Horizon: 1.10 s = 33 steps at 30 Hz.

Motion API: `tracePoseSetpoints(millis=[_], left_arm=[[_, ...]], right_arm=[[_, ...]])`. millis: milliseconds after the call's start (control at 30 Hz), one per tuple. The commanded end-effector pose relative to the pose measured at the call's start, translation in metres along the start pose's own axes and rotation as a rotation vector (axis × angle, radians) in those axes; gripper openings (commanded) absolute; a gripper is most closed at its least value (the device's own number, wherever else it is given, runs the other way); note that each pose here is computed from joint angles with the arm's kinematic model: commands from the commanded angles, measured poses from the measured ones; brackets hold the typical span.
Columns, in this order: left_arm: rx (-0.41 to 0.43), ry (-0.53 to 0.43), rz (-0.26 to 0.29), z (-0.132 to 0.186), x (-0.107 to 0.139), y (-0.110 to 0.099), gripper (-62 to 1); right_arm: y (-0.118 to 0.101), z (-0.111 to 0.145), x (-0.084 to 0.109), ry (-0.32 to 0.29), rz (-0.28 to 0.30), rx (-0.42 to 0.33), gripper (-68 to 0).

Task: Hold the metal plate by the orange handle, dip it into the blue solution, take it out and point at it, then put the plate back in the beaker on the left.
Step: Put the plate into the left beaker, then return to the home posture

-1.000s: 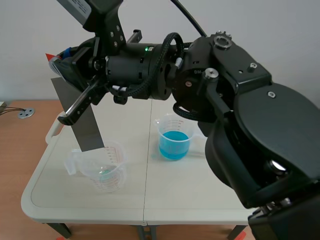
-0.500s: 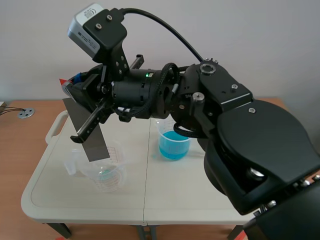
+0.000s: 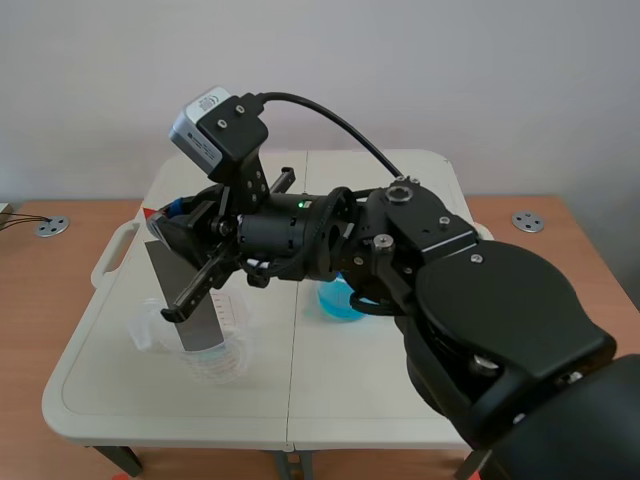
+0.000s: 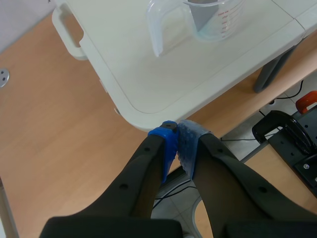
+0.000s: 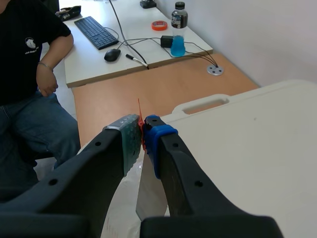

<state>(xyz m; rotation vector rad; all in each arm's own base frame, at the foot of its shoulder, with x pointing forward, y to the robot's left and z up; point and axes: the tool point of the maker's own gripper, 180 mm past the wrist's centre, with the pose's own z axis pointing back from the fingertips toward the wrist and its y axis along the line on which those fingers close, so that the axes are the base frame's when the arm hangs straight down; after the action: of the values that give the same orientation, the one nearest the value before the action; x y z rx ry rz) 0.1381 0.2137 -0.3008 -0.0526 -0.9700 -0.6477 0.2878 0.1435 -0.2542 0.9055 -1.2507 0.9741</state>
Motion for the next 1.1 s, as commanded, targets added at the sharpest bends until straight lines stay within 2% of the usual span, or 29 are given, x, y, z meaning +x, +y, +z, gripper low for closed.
tracePoseSetpoints(millis=[0,367,533,600,733,833,900,933,1000,1067], left_arm=[[-0.003,-0.030,0.003,0.000,0.009,-0.001,-58.0],[-0.003,-0.030,0.003,0.000,0.009,-0.001,-58.0],[-0.003,-0.030,0.003,0.000,0.009,-0.001,-57.2],[-0.003,-0.029,0.003,0.000,0.009,-0.001,-51.2],[-0.006,-0.024,-0.007,0.000,0.008,-0.002,-35.3],[-0.006,-0.020,-0.018,0.000,0.007,-0.002,-14.0],[-0.005,-0.021,-0.018,0.000,0.007,-0.001,-1.9],[-0.006,-0.020,-0.020,0.000,0.007,-0.002,1.2],[-0.007,-0.020,-0.020,0.000,0.007,-0.002,1.4],[-0.007,-0.019,-0.020,0.000,0.007,-0.002,1.4]], right_arm=[[-0.004,-0.003,0.015,-0.048,0.016,0.007,-66.2],[-0.003,-0.003,-0.009,0.001,0.002,0.009,-66.2],[-0.003,-0.003,-0.012,0.015,0.012,0.009,-65.6],[-0.003,-0.003,-0.013,0.019,0.015,0.009,-61.4],[-0.003,-0.003,-0.013,0.023,0.019,0.010,-51.6],[-0.004,-0.003,-0.012,0.020,0.022,0.009,-43.4],[-0.004,-0.003,-0.010,0.009,0.022,0.008,-34.7],[-0.004,-0.003,-0.008,-0.002,0.021,0.008,-29.2],[-0.004,-0.003,-0.003,-0.030,0.021,0.009,-19.4],[-0.005,-0.002,0.001,-0.054,0.016,0.007,-13.8]])
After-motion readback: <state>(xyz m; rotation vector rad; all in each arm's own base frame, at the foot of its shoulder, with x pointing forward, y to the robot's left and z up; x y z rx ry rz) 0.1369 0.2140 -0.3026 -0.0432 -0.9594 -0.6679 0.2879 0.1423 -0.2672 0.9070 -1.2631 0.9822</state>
